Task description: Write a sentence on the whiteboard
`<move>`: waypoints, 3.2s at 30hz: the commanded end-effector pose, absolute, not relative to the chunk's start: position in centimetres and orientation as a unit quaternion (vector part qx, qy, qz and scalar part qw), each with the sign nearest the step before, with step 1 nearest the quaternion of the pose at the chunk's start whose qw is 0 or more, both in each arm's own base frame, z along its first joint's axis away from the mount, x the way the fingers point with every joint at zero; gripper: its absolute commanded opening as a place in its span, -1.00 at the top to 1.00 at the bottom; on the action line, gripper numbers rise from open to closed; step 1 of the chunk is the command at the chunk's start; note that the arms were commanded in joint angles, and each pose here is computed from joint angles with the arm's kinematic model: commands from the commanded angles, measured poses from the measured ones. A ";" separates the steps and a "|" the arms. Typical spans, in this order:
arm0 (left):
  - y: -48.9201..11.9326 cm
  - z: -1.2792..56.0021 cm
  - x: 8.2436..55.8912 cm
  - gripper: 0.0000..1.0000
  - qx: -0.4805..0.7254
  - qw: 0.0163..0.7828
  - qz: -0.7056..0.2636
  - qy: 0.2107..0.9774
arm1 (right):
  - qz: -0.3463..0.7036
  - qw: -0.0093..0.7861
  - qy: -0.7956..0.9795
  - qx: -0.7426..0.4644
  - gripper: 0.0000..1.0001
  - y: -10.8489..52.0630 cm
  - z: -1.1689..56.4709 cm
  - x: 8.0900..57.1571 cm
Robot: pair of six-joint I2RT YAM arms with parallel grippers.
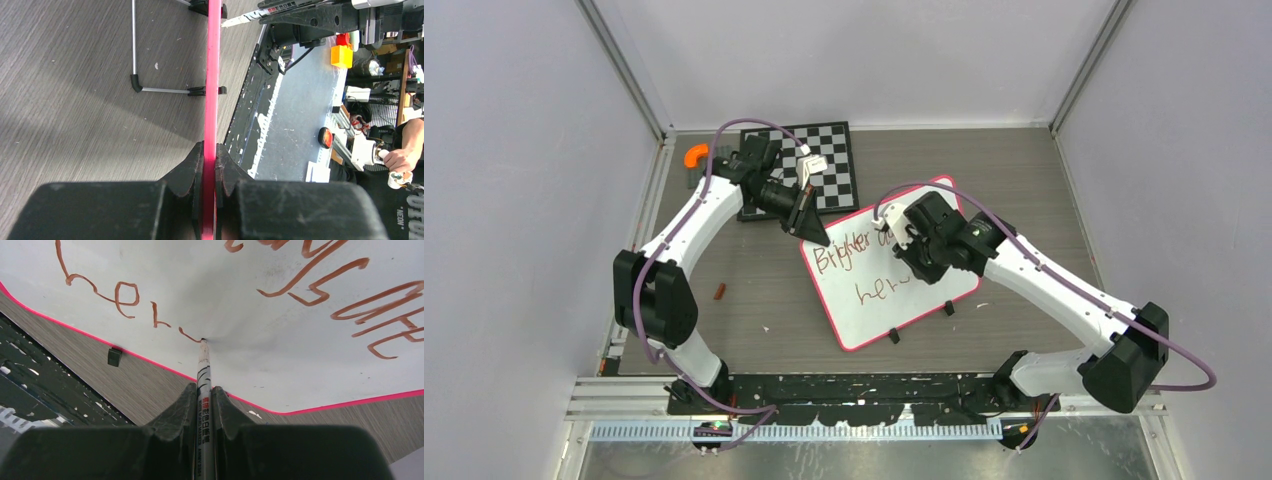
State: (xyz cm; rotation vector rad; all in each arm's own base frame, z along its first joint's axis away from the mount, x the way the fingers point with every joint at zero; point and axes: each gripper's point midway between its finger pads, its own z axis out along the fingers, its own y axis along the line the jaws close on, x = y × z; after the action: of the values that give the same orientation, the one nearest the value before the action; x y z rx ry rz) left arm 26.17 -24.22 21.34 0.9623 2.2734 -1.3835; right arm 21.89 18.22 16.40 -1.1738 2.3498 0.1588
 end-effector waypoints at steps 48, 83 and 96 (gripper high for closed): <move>-24.2 20.9 26.2 1.00 0.334 0.151 -0.474 0.801 | 0.073 0.266 0.854 -0.441 0.99 17.4 17.8 20.8; -22.7 32.2 26.9 -0.76 0.338 0.283 -0.472 0.763 | 0.285 0.257 0.819 -0.427 0.99 23.1 25.9 16.9; -2.8 26.2 28.8 -0.54 0.201 0.324 -0.304 0.873 | 0.385 0.254 0.813 -0.355 0.99 23.6 28.9 18.0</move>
State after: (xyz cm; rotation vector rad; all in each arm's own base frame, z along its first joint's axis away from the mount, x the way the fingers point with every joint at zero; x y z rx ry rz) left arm 31.77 -7.11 31.46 0.5420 2.1116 -0.8489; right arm 18.11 22.52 26.49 -0.9798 2.2859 0.9402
